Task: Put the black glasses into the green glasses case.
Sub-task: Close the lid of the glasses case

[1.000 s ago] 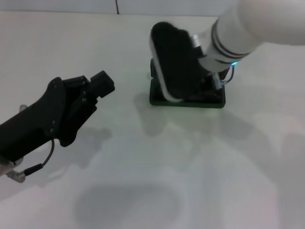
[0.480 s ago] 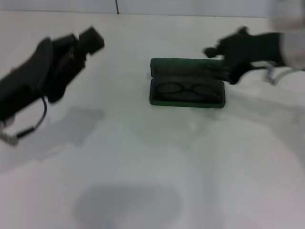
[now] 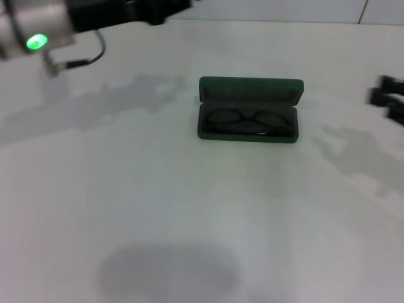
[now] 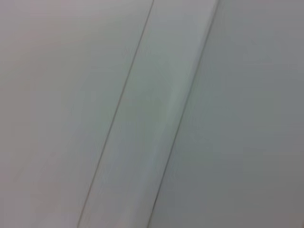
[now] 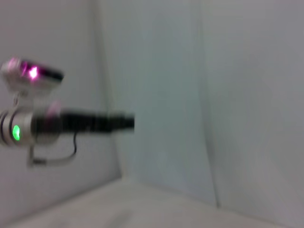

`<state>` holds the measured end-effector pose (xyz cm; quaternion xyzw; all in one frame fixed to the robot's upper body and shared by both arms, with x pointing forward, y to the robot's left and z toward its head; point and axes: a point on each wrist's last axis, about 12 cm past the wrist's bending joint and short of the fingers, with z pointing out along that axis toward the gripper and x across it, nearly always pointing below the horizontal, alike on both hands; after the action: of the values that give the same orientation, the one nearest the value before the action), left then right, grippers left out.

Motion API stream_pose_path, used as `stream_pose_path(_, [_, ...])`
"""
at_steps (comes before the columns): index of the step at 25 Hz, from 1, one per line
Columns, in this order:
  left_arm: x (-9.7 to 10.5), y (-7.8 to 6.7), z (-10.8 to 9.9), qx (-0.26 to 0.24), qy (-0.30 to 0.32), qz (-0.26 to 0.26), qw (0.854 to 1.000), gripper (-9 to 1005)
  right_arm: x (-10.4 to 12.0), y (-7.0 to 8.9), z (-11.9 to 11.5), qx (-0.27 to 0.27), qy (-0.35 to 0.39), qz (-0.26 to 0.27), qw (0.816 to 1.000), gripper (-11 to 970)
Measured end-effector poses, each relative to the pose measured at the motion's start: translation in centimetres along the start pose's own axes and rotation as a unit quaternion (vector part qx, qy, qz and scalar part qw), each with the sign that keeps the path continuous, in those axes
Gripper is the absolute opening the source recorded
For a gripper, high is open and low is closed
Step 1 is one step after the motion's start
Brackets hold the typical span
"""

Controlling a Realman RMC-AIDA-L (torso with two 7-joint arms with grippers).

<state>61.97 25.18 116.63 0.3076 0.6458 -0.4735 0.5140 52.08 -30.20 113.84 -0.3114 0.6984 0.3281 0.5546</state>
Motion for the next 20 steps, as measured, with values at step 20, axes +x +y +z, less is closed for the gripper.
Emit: stream_pose_path(20, [4.8, 0.4, 9.7, -0.102, 0.190, 0.044, 0.975, 300, 5.4, -2.3, -3.9, 0.079, -0.097, 0.103, 0.987, 329])
